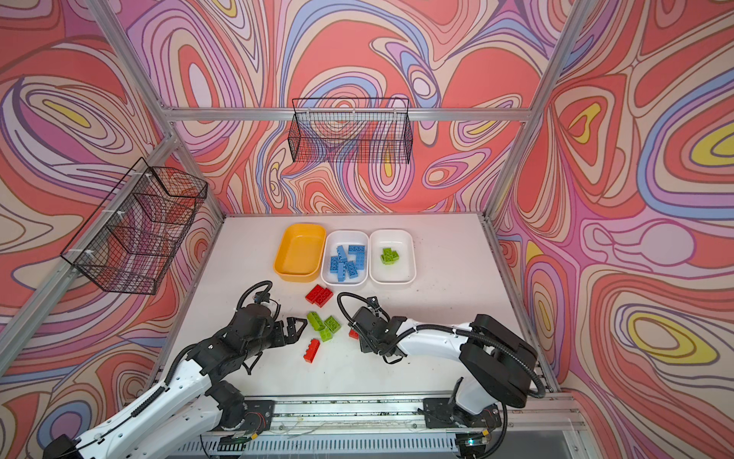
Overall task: Sort the legos into containers by color
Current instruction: 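Lower the right gripper onto a red brick and grasp it while the left gripper withdraws, then carry the red brick with the right gripper into the yellow tub and release, then withdraw the right gripper while the left gripper lowers toward red bricks near the yellow tub, then close the left gripper on a red brick beside the yellow tub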
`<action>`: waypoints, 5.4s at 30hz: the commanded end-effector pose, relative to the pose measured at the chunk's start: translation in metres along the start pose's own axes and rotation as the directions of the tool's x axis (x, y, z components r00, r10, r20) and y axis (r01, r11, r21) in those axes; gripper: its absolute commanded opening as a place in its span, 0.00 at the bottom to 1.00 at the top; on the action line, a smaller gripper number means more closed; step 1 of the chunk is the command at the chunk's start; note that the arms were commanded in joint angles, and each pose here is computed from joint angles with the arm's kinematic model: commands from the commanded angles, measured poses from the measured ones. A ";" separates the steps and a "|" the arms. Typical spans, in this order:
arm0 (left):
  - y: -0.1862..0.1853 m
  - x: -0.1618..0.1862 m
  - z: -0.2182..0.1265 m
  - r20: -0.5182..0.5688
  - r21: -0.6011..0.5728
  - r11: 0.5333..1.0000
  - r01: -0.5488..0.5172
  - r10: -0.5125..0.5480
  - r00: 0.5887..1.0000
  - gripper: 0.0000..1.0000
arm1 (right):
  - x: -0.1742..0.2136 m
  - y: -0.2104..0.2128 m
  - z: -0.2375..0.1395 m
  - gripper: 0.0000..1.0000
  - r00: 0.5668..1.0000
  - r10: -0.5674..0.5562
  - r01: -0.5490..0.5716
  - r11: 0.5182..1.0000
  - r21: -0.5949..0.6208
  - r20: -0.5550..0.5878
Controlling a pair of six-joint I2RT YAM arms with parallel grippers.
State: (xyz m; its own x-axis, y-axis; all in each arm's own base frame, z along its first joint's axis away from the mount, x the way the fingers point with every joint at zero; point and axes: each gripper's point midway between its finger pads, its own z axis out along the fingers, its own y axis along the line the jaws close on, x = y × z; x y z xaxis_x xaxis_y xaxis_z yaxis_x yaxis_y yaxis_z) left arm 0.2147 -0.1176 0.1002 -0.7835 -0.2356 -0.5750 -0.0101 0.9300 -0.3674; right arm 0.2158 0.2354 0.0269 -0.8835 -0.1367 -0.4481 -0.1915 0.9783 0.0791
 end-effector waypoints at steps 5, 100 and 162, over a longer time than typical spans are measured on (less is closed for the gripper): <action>-0.009 -0.002 -0.002 -0.006 0.033 0.999 -0.027 0.027 1.000 1.00 | -0.054 0.005 -0.041 0.51 0.990 -0.046 0.041 0.998 0.037 0.134; 0.024 -0.085 0.129 -0.117 -0.433 0.898 -0.075 0.027 0.993 0.91 | -0.165 -0.007 -0.141 0.98 0.876 -0.007 0.089 0.985 -0.149 0.482; 0.014 -0.068 0.158 -0.253 -0.318 0.939 -0.133 0.052 0.966 0.57 | -0.162 -0.013 -0.118 0.98 0.904 -0.036 0.080 0.993 -0.088 0.426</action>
State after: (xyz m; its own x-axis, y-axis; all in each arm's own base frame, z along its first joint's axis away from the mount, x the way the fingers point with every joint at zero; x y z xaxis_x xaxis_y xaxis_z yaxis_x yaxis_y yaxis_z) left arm 0.3710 -0.1309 0.0232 -0.8959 -0.1448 -0.4201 -0.1306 0.9895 -0.0626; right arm 0.3085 0.2299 0.2026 -0.6043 -0.1008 -0.7903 -0.3203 0.9390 0.1251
